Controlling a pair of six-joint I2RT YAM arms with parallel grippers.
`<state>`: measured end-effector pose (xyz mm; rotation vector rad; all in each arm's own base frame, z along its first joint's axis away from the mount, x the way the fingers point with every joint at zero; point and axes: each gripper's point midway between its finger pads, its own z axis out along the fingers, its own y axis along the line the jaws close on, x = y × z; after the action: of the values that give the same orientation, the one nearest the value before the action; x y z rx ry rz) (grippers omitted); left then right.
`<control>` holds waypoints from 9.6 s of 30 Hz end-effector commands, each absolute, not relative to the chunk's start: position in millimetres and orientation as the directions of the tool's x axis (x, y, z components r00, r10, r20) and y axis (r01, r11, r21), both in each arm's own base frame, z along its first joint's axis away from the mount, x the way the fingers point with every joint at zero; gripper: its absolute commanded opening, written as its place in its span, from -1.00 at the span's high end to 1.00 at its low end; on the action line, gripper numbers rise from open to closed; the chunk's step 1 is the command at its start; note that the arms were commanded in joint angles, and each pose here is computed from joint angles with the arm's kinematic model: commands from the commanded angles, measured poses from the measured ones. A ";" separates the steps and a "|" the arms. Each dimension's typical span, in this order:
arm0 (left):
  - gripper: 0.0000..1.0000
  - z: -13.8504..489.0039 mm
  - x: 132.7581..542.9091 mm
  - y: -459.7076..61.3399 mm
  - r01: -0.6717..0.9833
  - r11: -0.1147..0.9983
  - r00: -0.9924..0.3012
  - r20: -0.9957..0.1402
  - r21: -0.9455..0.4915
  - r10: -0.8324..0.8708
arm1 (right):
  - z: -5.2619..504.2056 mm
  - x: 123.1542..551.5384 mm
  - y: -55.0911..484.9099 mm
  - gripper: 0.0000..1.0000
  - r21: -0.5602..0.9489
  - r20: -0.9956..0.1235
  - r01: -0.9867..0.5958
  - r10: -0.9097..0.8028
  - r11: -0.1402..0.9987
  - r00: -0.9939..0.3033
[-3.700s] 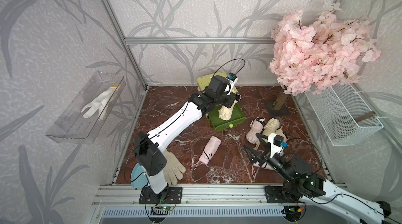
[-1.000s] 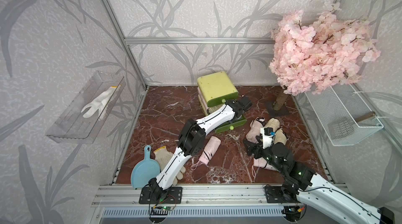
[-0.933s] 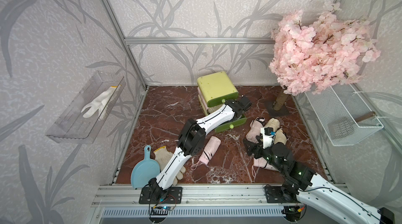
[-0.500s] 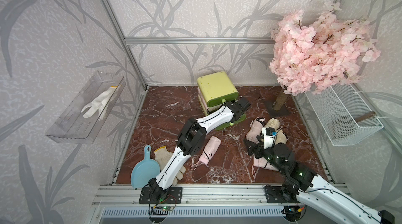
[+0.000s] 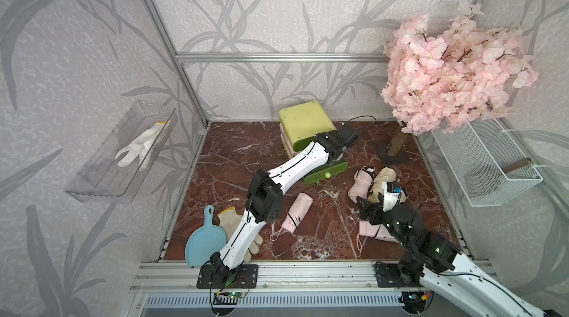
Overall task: Place the umbrella in the drawer by color
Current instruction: Place the umbrella in the drawer, then pick up the umbrella from the center of the board, then place the umbrella in the drawer, then pick up the umbrella from the center of the board, then place the umbrella in the drawer.
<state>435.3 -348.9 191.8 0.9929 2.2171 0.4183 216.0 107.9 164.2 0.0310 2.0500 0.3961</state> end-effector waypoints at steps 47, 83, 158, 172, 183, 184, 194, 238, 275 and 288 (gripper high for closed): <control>-0.28 326.0 271.0 -326.4 0.745 0.631 -0.359 -0.927 -0.215 0.108 | 32.0 278.0 -20.0 0.61 0.308 -0.329 0.559 0.637 0.770 -0.697; -0.53 235.6 285.7 -147.4 0.211 0.888 -0.501 -0.825 -0.409 -0.261 | 229.6 405.3 265.5 1.00 -0.675 -0.289 -0.702 -0.794 -0.227 0.535; -0.52 276.5 298.3 -211.6 0.438 0.780 -0.508 -0.839 -0.447 -0.196 | 311.0 388.3 176.8 -0.10 -0.325 -0.795 -0.385 -0.469 0.864 -0.383; -0.53 292.4 275.4 -312.1 0.657 0.683 -0.444 -0.896 -0.319 0.009 | 151.0 306.2 -21.7 -0.23 0.159 -0.726 0.411 0.388 0.898 -0.567; -0.54 273.4 278.7 -308.1 0.624 0.738 -0.451 -0.890 -0.257 0.071 | 81.3 325.9 -23.8 -0.36 0.319 -0.508 0.435 0.540 0.842 -0.671; -0.54 270.4 278.7 -306.3 0.622 0.743 -0.450 -0.890 -0.247 0.080 | 78.2 327.6 -23.2 -0.38 0.321 -0.501 0.437 0.542 0.840 -0.675; -0.60 270.6 258.2 -324.8 0.747 0.619 -0.415 -0.898 -0.243 0.148 | 43.9 352.0 -4.5 -0.32 0.414 -0.368 0.419 0.569 0.808 -0.735; -0.68 268.8 267.7 -239.6 0.500 0.841 -0.432 -0.901 -0.207 0.035 | 211.8 363.1 79.9 0.72 0.101 -0.861 -0.186 -0.008 0.977 -0.509; -0.67 234.2 286.9 -181.9 0.283 0.896 -0.515 -0.842 -0.343 -0.160 | 234.1 356.1 261.2 0.79 -0.245 -0.798 -0.958 -0.530 -0.150 0.287; -0.67 228.8 288.9 -176.1 0.267 0.917 -0.510 -0.851 -0.297 -0.127 | 200.4 350.7 245.3 0.83 -0.178 -0.680 -0.925 -0.638 -0.335 0.362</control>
<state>287.8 -178.9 230.2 0.0960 2.0496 -0.5079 363.0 249.3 203.2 -2.0136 1.3613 0.6607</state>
